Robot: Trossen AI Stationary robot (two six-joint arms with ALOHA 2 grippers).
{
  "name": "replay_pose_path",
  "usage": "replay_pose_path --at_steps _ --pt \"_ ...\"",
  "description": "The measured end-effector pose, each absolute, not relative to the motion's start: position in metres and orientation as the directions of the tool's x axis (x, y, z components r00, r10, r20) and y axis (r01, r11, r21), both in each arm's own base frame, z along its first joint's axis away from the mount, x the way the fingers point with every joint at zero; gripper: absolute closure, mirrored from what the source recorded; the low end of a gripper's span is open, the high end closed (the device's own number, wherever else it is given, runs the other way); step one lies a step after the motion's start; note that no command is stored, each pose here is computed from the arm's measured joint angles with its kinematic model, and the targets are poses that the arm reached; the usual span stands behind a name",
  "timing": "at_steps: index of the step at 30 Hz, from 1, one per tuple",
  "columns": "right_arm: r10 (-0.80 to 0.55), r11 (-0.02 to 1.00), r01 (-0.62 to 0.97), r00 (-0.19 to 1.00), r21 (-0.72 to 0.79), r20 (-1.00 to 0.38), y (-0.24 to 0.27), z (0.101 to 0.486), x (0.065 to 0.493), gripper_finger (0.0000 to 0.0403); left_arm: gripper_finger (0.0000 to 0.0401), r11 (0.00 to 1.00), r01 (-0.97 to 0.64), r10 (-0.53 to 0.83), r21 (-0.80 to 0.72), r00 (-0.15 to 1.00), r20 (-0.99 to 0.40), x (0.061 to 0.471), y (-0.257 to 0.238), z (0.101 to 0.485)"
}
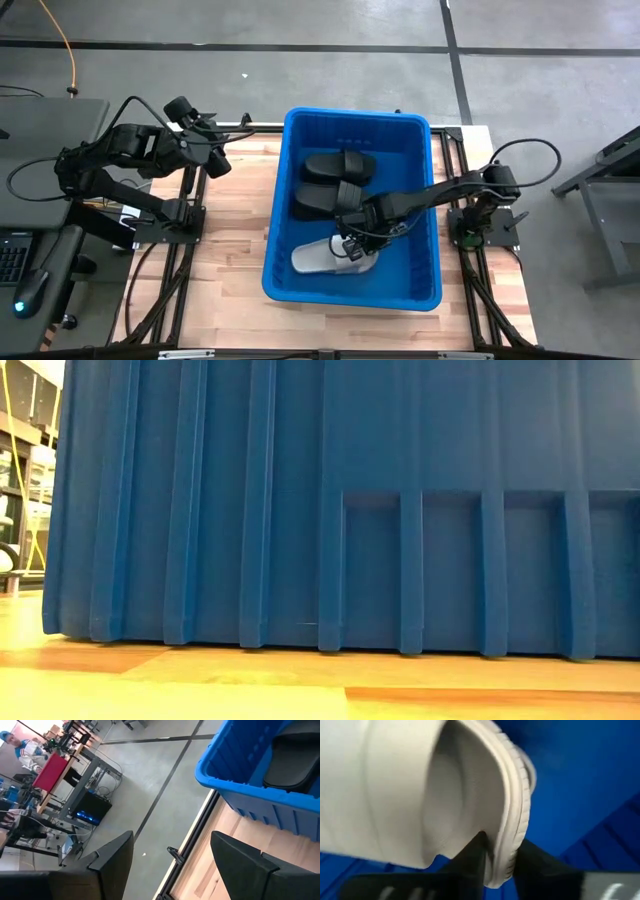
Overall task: Pick and place slides into bin
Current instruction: Put the white slipper into the bin, then return to Home Position
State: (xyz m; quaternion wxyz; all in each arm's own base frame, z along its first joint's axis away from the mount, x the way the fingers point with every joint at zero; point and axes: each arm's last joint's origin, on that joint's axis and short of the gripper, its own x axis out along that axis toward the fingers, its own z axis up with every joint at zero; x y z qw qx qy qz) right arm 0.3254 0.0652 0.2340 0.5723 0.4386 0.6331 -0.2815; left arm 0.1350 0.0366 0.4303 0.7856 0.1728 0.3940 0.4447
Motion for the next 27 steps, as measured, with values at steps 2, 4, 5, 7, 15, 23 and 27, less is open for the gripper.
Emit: replay_pose_path --at_steps 2,4,5,7,15,23,27 --pt "0.223 0.458 0.878 0.038 0.139 -0.974 0.061 0.234 0.326 0.0316 0.0146 0.544 -0.568 0.835 0.617 0.298 -0.462 0.136 0.037 0.431" --pt "0.211 0.446 0.886 0.035 0.128 -0.977 0.055 0.233 0.326 0.0290 0.0146 0.544 -0.574 0.836 0.612 0.303 -0.458 0.136 0.037 0.431" --pt "0.201 0.442 0.889 0.035 0.123 -0.979 0.051 0.233 0.326 0.0278 0.0146 0.543 -0.575 0.836 0.611 0.303 -0.458 0.136 0.037 0.431" --pt "0.189 0.449 0.885 0.042 0.125 -0.981 0.044 0.233 0.327 0.0257 0.0146 0.543 -0.575 0.836 0.612 0.303 -0.458 0.136 0.037 0.431" --pt "0.346 0.500 0.847 -0.002 0.182 -0.938 0.045 0.226 0.331 0.0192 0.0146 0.543 -0.575 0.836 0.612 0.303 -0.457 0.136 0.037 0.431" --pt "0.312 0.532 0.838 -0.064 0.119 -0.948 0.055 0.224 0.325 0.0166 0.0146 0.540 -0.576 0.838 0.614 0.300 -0.455 0.136 0.037 0.431" --pt "0.355 0.531 0.838 -0.081 0.129 -0.931 0.057 0.225 0.323 0.0154 0.0146 0.538 -0.576 0.839 0.615 0.299 -0.454 0.136 0.037 0.431"
